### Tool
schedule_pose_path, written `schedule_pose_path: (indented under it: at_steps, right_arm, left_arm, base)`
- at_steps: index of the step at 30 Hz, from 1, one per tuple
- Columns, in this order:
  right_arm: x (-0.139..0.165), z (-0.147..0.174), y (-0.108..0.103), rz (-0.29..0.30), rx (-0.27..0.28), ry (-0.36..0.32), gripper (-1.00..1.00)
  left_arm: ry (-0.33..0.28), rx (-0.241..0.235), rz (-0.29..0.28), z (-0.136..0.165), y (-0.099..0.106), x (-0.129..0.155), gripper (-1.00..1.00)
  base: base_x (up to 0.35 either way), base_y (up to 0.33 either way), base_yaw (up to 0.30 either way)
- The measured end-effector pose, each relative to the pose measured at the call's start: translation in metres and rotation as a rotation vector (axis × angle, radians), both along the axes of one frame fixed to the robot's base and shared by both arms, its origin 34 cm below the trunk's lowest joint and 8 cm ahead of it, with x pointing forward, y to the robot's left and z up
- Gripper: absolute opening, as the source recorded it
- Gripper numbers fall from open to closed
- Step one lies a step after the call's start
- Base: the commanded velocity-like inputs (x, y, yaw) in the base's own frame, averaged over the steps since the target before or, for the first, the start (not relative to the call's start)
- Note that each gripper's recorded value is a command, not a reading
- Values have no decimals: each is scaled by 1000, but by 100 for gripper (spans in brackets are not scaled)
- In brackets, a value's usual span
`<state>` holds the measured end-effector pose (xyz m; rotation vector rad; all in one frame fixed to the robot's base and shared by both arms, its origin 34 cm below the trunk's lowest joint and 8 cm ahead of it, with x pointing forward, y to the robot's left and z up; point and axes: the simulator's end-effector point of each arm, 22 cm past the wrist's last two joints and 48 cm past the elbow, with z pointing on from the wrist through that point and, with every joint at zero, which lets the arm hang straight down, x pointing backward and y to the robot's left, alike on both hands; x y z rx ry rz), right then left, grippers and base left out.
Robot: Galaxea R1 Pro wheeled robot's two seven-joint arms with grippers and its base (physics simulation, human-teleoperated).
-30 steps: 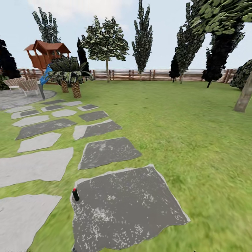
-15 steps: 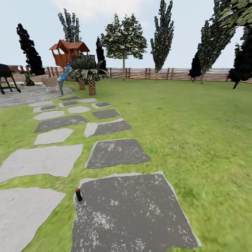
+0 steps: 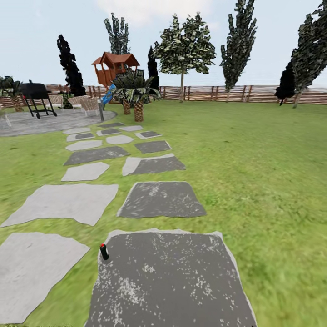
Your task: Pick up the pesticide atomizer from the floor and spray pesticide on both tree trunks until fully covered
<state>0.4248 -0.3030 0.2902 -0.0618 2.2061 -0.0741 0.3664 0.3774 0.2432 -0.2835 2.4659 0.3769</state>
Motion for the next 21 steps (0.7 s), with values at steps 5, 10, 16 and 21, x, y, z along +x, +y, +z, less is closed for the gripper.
schedule_pose_path:
  at_steps: [5, 10, 16, 21]
  right_arm:
    - [0, 0, 0, 0, 0, 0, 100]
    - [0, 0, 0, 0, 0, 0, 100]
    - [0, 0, 0, 0, 0, 0, 100]
    - [0, 0, 0, 0, 0, 0, 100]
  left_arm:
    - [0, 0, 0, 0, 0, 0, 100]
    - [0, 0, 0, 0, 0, 0, 100]
    - [0, 0, 0, 0, 0, 0, 100]
    - [0, 0, 0, 0, 0, 0, 100]
  base:
    - [153, -278, 279]
    - [153, -278, 279]
    - [153, -278, 279]
    - [153, -278, 279]
